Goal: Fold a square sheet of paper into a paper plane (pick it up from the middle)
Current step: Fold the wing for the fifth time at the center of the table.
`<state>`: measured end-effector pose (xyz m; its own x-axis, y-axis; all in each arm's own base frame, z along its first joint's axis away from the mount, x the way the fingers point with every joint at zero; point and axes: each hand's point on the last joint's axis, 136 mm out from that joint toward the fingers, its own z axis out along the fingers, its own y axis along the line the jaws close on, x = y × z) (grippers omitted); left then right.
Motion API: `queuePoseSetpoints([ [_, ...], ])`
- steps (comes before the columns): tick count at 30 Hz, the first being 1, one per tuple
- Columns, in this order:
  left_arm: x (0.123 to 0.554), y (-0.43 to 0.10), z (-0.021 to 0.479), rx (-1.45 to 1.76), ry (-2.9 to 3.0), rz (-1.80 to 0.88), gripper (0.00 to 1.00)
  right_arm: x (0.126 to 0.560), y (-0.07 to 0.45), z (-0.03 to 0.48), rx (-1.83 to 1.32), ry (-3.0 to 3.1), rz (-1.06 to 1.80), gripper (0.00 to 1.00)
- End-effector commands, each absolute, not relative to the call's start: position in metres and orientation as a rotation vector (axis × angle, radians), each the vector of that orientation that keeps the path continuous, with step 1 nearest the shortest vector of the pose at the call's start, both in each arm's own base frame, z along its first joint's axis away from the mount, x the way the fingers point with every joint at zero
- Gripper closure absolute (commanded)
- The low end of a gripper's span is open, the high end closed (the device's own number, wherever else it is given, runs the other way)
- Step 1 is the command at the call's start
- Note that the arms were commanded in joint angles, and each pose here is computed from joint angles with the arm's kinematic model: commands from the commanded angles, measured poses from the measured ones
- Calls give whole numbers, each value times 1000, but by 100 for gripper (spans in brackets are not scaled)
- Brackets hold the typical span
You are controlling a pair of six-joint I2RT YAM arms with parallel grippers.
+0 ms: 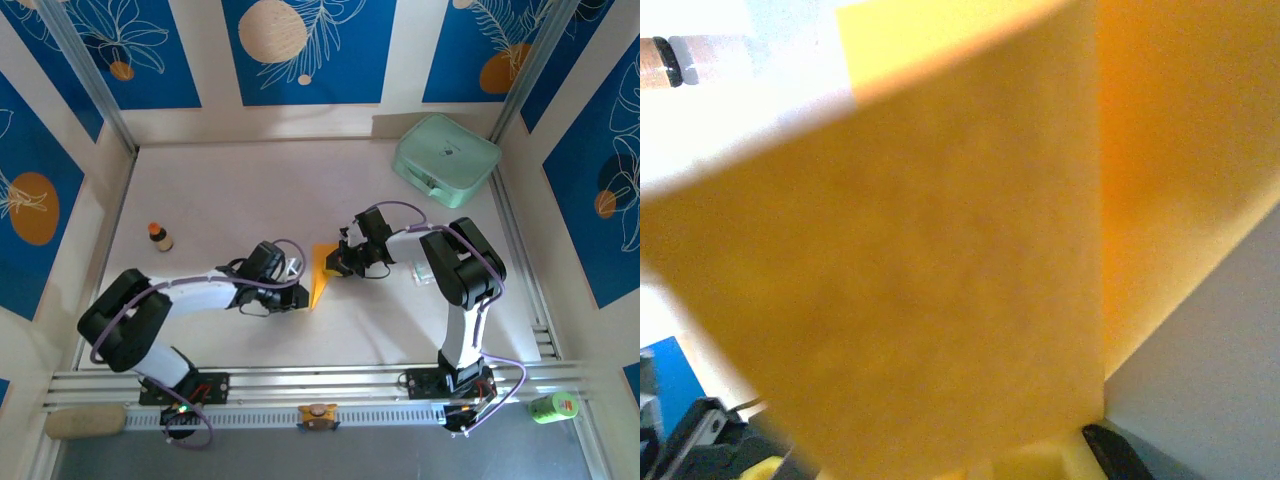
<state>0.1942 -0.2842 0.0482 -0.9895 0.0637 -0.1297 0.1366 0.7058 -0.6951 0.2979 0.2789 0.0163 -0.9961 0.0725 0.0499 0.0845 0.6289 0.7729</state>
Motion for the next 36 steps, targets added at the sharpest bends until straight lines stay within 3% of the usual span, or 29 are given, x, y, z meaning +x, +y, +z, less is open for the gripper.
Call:
queuePoseSetpoints([
  [1, 202, -290, 65, 166, 2752, -1170, 83, 284, 257, -16, -281, -2838, -1124, 97],
  [8, 231, -331, 75, 237, 2701, -1305, 92, 283, 258, -17, -284, -2829, -1129, 97],
  [16, 258, -343, 48, 210, 2723, -1282, 93, 282, 258, -16, -281, -2826, -1136, 97],
  [24, 227, -314, 6, 186, 2880, -1168, 93, 282, 255, -17, -294, -2829, -1129, 97],
  [36, 189, -278, 2, 211, 2979, -1054, 91, 283, 254, -17, -295, -2825, -1129, 97],
])
